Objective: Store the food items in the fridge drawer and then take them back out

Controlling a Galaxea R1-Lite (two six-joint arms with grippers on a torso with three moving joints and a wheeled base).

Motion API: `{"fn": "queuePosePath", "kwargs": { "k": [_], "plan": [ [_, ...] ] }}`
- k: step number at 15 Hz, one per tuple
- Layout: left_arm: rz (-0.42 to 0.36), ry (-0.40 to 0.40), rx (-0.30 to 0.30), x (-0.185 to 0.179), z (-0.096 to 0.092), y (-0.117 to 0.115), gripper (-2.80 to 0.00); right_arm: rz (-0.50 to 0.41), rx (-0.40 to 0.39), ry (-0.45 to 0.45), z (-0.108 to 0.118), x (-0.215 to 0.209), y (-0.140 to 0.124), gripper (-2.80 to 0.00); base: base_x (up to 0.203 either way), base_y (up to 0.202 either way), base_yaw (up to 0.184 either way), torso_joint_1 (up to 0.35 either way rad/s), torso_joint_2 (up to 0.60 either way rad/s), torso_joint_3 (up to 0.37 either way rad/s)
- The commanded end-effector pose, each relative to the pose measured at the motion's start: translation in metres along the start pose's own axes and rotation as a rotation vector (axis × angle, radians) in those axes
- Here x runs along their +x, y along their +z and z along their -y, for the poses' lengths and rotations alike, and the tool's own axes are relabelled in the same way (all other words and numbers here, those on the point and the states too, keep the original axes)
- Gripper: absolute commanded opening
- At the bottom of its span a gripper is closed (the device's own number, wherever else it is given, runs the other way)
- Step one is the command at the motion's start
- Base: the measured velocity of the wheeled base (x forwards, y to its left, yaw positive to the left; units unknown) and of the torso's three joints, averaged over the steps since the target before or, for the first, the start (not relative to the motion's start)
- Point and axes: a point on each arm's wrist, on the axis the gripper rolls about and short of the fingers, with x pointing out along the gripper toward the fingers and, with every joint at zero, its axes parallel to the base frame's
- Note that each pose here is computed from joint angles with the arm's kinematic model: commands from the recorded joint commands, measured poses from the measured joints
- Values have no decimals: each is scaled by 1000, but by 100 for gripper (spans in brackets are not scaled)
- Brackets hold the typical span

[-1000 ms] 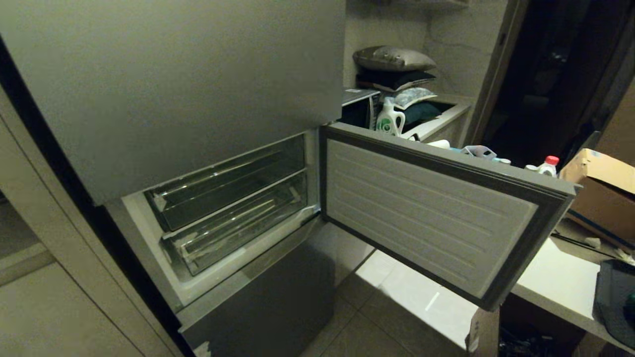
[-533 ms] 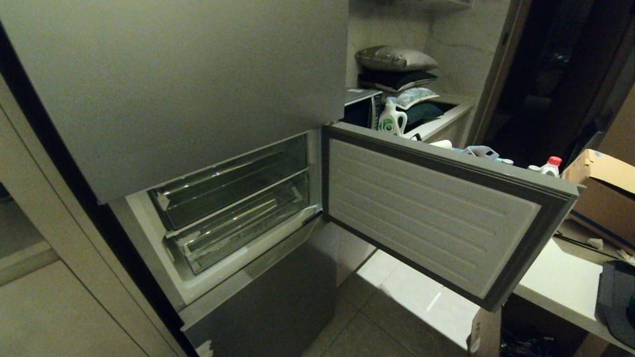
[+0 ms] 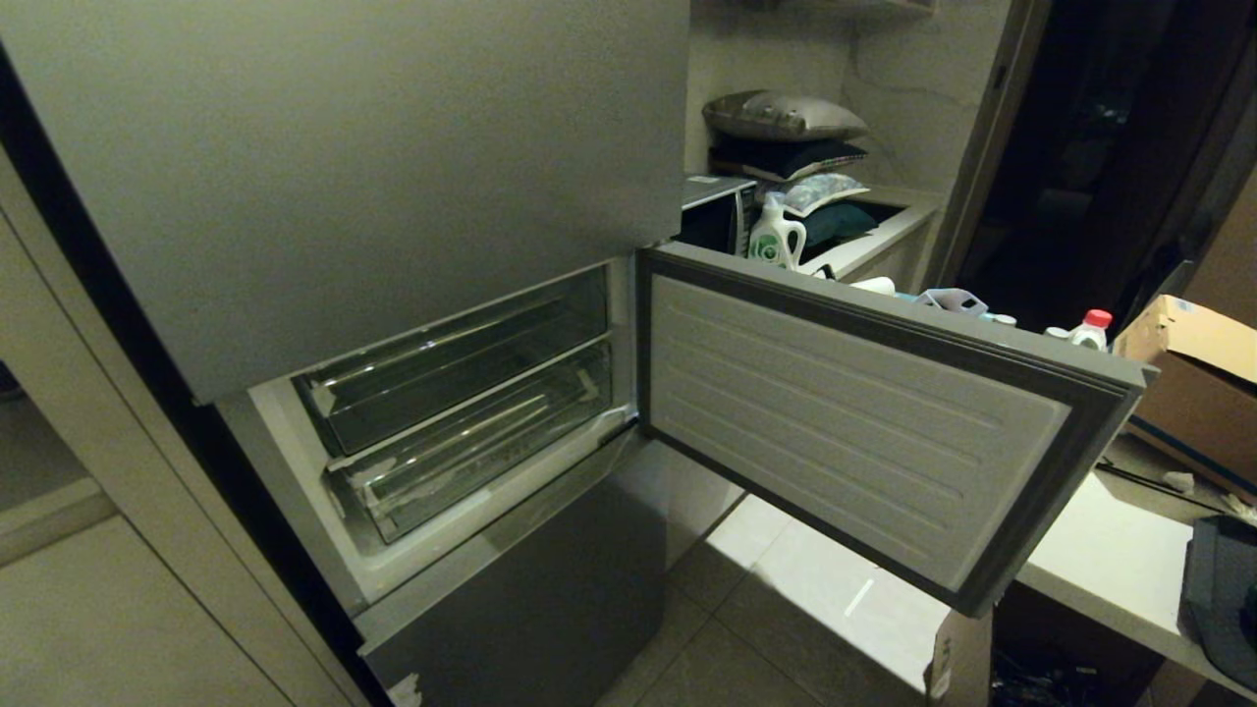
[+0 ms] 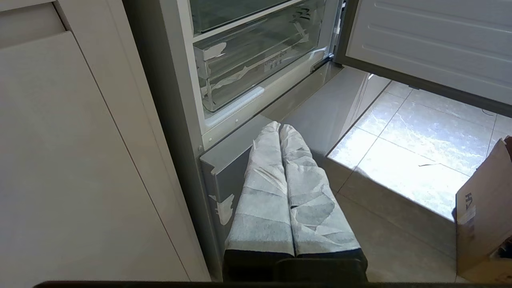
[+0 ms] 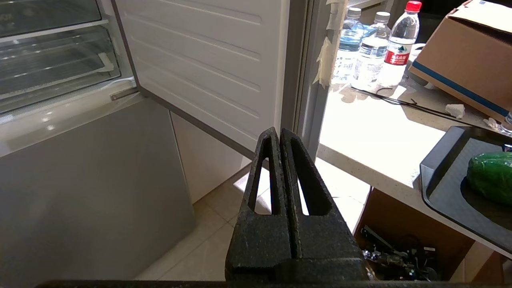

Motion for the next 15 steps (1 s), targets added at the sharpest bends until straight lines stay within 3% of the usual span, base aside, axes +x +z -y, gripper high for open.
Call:
{"fn": "queuePosePath", "kwargs": {
  "k": [1, 7, 15],
  "plan": [
    [0, 0, 0, 0, 0, 0, -280, -30, 1, 0, 0, 2, -9, -280, 0, 0, 0, 0, 0, 0],
    [0, 0, 0, 0, 0, 0, -280, -31, 1, 0, 0, 2, -9, -280, 0, 0, 0, 0, 0, 0],
    [0, 0, 0, 0, 0, 0, -280, -32, 1, 0, 0, 2, -9, -280, 0, 0, 0, -123, 284, 151]
  ]
}}
